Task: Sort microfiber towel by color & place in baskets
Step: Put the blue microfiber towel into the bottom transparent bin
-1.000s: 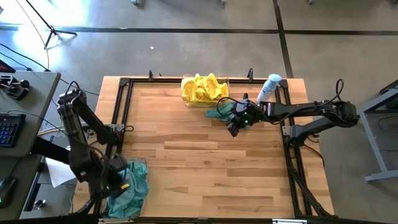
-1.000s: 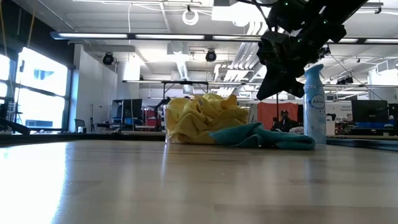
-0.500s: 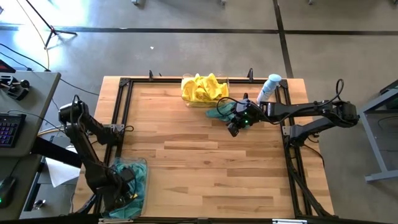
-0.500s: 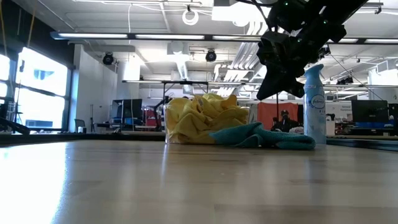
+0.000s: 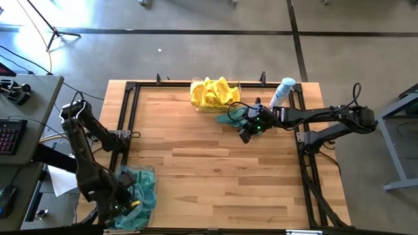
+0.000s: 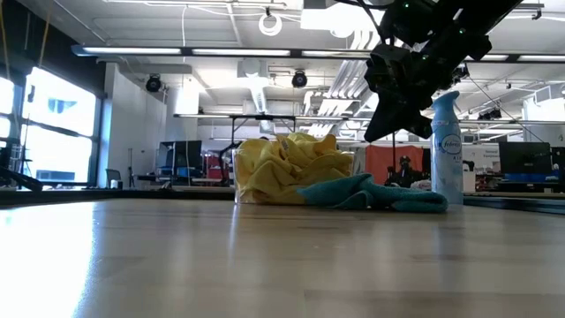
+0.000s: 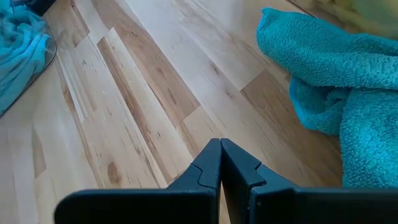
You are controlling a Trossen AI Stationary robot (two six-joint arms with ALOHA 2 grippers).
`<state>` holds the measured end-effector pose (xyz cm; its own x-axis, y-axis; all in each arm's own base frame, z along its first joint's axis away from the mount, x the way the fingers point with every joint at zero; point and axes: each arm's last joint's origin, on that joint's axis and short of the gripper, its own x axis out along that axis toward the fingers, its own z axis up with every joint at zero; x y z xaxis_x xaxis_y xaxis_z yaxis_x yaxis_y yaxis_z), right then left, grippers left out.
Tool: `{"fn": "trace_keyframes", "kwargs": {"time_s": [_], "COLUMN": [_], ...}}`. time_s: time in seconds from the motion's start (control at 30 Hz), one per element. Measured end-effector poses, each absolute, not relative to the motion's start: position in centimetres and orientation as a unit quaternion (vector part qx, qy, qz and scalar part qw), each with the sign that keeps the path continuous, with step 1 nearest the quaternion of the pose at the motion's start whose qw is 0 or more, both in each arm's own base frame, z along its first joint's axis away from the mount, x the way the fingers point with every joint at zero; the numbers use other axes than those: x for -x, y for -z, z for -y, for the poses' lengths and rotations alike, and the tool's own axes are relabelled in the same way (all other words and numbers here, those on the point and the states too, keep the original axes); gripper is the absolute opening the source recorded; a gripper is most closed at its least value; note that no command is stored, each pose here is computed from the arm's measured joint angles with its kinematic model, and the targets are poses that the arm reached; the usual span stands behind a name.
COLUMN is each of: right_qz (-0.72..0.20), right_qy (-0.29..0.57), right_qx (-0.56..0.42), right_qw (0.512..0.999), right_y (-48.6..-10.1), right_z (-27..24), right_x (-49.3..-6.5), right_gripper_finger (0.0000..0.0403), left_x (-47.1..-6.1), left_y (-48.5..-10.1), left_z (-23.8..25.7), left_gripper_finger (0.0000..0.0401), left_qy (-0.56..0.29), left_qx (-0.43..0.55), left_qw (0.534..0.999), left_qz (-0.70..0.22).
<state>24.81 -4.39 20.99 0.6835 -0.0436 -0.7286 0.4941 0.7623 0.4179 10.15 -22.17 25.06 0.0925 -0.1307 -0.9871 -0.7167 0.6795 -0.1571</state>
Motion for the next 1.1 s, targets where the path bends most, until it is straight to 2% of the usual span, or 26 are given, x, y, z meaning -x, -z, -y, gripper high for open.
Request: {"fn": "trace_keyframes", "kwargs": {"time_s": [0.2,0.33,0.57,0.67,0.83,1.1], "right_qz": [-0.366,-0.368,-0.385,-0.416,-0.463,-0.457], "right_qy": [0.156,0.152,0.168,0.201,0.256,0.321], "right_qx": [-0.307,-0.297,-0.279,-0.268,-0.25,-0.187], "right_qw": [0.865,0.868,0.864,0.845,0.811,0.808], "right_y": [-21.0,-21.0,-20.7,-20.2,-19.5,-19.5], "right_z": [4.4,4.4,4.4,4.5,5.2,7.0], "right_x": [-24.8,-24.8,-24.5,-23.8,-22.6,-22.1], "right_gripper_finger": [0.0004,0.0004,0.0005,0.0011,0.0044,0.013], "left_x": [-10.4,-11.1,-13.9,-15.6,-18.1,-22.7], "left_y": [-29.0,-30.6,-30.8,-30.5,-30.2,-30.7], "left_z": [22.0,21.2,19.4,18.1,15.7,11.8], "left_gripper_finger": [0.0069,0.0069,0.0069,0.0069,0.0069,0.0069], "left_qy": [-0.226,-0.232,-0.24,-0.275,-0.299,-0.266], "left_qx": [0.336,0.323,0.275,0.278,0.257,0.194], "left_qw": [0.685,0.724,0.792,0.8,0.8,0.84], "left_qz": [-0.606,-0.564,-0.489,-0.455,-0.452,-0.43]}}
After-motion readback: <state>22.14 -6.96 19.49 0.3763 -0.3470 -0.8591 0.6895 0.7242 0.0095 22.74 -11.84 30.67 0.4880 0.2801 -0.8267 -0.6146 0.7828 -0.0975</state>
